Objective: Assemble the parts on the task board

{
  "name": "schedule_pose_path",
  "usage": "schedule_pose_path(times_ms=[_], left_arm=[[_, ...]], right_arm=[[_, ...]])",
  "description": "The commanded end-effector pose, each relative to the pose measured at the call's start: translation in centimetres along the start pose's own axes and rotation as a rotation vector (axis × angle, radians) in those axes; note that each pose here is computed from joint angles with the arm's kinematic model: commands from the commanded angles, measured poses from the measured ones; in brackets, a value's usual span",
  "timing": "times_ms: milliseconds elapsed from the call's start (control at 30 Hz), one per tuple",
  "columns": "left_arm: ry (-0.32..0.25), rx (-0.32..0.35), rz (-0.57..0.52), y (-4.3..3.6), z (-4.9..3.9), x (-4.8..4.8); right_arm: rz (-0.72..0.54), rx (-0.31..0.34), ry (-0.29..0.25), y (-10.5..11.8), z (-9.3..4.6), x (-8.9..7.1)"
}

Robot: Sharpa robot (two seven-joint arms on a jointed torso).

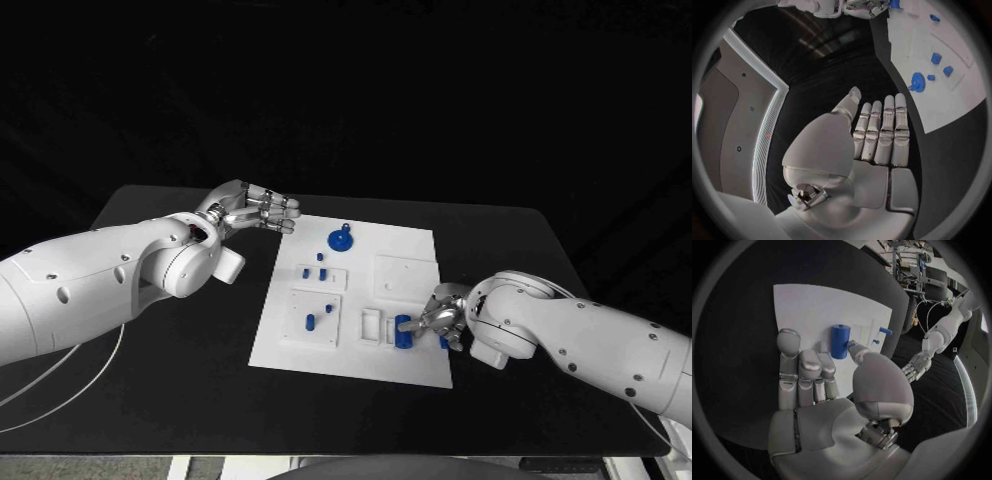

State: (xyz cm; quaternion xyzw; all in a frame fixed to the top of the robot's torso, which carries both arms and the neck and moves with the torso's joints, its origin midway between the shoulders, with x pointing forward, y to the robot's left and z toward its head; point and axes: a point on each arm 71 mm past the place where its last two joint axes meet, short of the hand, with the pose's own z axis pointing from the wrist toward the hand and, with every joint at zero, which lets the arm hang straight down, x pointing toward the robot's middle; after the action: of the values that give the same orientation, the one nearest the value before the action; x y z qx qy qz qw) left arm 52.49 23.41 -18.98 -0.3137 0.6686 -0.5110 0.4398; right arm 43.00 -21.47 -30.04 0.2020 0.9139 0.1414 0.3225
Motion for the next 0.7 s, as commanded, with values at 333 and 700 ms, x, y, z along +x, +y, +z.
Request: schedule_pose_path(times_ms=[333, 700], left_arm=[[0.016, 0.001, -0.012, -0.1, 0.03, 0.25], [0.018, -0.004, -0.012, -0.06, 0.01, 0.24]], right_arm=[[-0.018, 0.027, 0.059, 0.2, 0.5, 1.8], [-0.023, 0.047, 0.038, 0.1, 1.4, 2.2]])
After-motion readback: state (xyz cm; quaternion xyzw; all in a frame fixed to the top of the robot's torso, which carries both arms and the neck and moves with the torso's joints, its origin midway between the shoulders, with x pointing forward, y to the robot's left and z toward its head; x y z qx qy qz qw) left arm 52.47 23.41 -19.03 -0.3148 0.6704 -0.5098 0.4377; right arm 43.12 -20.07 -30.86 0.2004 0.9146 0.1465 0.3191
